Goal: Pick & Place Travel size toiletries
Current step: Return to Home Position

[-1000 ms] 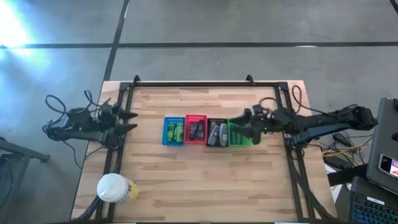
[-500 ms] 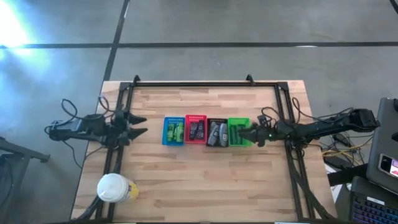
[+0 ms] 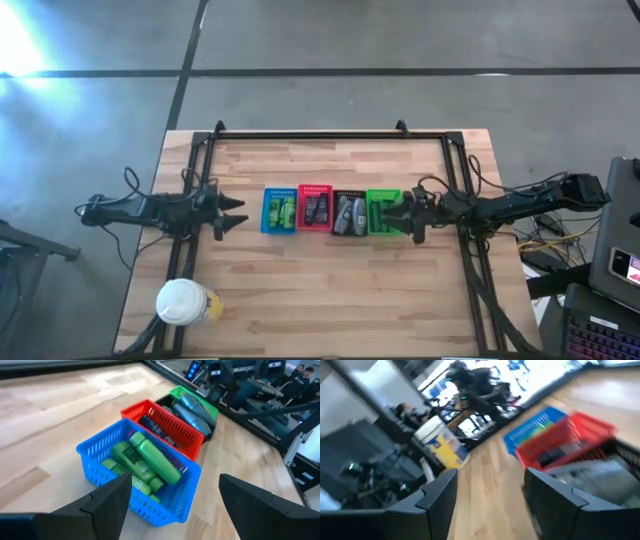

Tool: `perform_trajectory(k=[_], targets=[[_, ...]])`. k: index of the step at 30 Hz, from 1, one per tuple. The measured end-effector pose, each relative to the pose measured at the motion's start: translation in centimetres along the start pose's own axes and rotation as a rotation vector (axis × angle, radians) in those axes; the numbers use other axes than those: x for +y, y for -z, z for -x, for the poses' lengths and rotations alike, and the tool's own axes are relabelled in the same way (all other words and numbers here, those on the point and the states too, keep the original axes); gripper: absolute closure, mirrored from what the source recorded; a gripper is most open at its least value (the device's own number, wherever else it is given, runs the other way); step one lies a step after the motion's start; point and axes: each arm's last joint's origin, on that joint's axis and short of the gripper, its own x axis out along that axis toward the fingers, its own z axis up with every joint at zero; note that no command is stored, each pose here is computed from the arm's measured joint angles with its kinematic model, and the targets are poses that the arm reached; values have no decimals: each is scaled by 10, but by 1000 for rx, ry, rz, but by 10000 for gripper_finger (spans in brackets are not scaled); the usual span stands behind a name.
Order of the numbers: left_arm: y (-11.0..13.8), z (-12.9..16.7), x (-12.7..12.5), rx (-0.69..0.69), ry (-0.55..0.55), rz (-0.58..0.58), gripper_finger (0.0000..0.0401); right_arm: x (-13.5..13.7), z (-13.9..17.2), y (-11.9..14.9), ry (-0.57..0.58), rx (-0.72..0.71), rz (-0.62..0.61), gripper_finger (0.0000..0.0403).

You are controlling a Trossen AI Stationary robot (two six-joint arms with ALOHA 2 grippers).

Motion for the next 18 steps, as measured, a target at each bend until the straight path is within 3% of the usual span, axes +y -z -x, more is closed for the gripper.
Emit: perform_trajectory(k=[5,13,14,18], targets=[[-1,-1,-1,7,-6,-2,96,13,-5,-13,-80,-13,132,164],[1,-2,0,6,-9,-3,96,23,-10,-24,-112,-33,75,138],[1,-2,0,6,-9,-3,96,25,-11,-25,-124,-17,76,135],[1,-2,0,7,-10,-4,96,28,-7,-18,-295,268,127,122]])
